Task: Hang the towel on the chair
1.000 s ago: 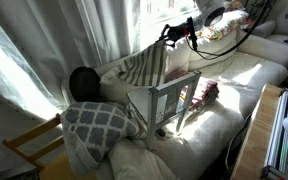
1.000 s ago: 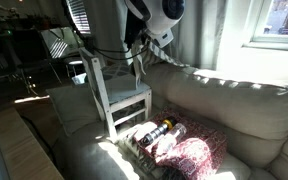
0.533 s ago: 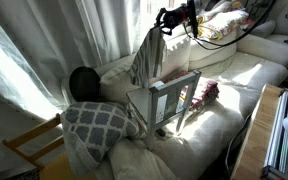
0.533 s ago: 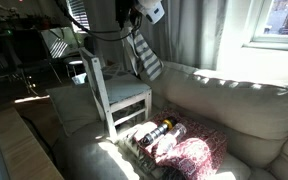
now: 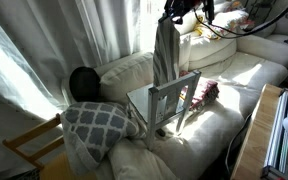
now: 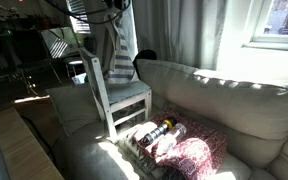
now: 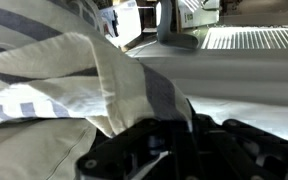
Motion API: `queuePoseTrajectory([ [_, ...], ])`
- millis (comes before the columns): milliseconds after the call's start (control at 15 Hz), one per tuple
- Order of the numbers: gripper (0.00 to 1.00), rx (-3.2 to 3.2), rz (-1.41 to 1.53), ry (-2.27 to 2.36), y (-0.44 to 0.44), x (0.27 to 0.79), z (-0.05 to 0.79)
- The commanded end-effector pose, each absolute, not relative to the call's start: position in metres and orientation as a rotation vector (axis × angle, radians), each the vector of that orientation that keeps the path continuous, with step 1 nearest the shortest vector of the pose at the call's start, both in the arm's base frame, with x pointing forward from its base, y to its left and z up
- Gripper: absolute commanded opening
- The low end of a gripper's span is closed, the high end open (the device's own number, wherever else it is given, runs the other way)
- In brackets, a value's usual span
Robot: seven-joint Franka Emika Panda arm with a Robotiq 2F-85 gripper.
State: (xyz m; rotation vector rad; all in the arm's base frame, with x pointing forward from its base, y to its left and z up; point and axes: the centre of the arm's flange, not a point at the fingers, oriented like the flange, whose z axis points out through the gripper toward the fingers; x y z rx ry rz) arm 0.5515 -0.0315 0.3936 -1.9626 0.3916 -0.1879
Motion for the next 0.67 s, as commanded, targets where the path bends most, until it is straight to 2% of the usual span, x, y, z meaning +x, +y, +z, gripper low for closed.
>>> queuePoseTrajectory([
  [0, 0.01, -2.021, -0.128, 0.363, -0.014, 0.504, 0.406],
  [600, 0.01, -2.044, 0.132, 0.357, 0.036, 0.441, 0.388],
])
